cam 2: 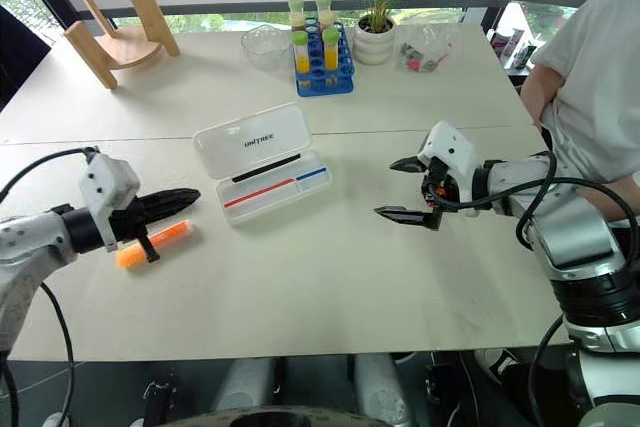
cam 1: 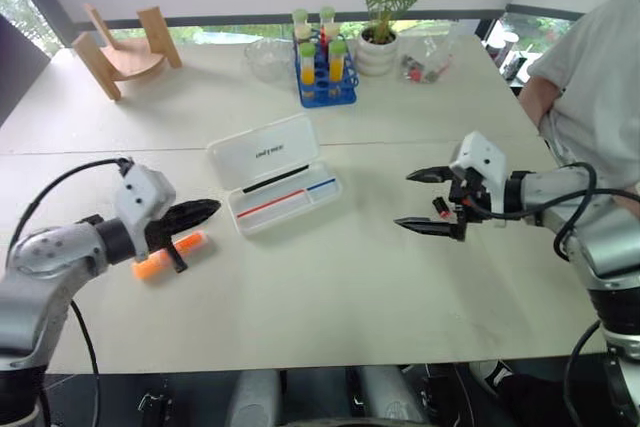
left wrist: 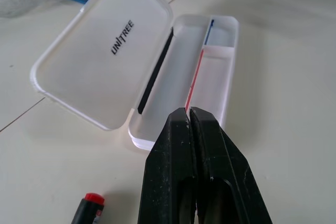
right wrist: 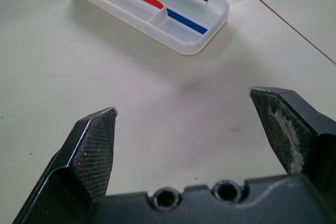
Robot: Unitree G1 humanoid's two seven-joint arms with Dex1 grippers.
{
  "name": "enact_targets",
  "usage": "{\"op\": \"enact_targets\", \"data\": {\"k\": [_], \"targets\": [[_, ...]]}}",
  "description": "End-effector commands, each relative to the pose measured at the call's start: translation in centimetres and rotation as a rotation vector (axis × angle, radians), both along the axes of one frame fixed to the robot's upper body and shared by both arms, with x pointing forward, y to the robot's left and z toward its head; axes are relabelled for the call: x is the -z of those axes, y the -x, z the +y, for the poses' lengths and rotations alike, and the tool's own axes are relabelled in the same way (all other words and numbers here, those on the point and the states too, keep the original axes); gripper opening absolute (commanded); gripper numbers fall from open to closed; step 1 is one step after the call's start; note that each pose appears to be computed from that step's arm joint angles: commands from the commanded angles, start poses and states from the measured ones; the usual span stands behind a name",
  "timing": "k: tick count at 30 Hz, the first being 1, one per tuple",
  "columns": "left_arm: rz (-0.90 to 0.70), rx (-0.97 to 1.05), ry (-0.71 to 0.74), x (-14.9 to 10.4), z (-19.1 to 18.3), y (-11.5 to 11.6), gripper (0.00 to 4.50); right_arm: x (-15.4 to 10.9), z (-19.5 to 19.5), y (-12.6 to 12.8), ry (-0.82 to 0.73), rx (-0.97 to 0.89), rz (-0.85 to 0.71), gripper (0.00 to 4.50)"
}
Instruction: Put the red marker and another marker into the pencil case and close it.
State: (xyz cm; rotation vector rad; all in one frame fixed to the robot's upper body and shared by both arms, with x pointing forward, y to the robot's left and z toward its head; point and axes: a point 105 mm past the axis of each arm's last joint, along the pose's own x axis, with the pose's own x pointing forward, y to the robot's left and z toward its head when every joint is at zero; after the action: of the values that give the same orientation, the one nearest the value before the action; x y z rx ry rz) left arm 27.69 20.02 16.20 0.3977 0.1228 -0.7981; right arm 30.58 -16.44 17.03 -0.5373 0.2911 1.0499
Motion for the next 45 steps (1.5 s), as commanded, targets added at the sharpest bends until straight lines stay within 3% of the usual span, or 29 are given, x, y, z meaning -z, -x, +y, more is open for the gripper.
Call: {"op": "enact_targets", "data": {"k": [1, 2, 11, 12, 21, 33, 36, 43, 45], "targets": [[-0.035, 0.049, -0.027, 0.2, -1.5, -0.5, 0.05, -1.2, 0.2, 0.5, 0.004, -0.025, -0.036, 4.50], [-0.016, 0.062, -0.017, 0.5, -1.9, -0.7, 0.05, -1.3, 0.3, 0.5, 0.004, -0.027, -0.036, 4.50], [0.011, 0.094, -0.007, 1.3, -3.1, -2.0, 4.24, -1.2, 0.2, 1.1, 0.002, -0.006, -0.036, 4.50], [0.022, 0.101, -0.005, 1.5, -3.2, -2.0, 4.42, -1.2, 0.1, 1.1, 0.004, -0.003, -0.036, 4.50], [0.167, 0.195, 0.095, 3.7, -5.9, -1.3, 4.42, -1.0, -0.1, 1.5, 0.008, 0.020, -0.036, 4.50], [0.211, 0.190, 0.030, 6.5, -7.3, -2.9, 4.42, -0.9, -0.1, 1.7, 0.010, 0.029, -0.040, 4.50], [0.217, 0.190, -0.008, 7.2, -7.8, -3.6, 3.52, -1.0, -0.1, 1.6, 0.005, 0.033, -0.046, 4.50], [0.254, 0.227, -0.022, 7.6, -7.8, -3.0, 0.08, -1.0, -0.1, 1.7, 0.001, 0.048, -0.051, 4.50], [0.253, 0.235, -0.025, 7.5, -7.6, -2.8, 0.02, -1.1, -0.3, 1.7, 0.000, 0.055, -0.054, 4.50]]}}
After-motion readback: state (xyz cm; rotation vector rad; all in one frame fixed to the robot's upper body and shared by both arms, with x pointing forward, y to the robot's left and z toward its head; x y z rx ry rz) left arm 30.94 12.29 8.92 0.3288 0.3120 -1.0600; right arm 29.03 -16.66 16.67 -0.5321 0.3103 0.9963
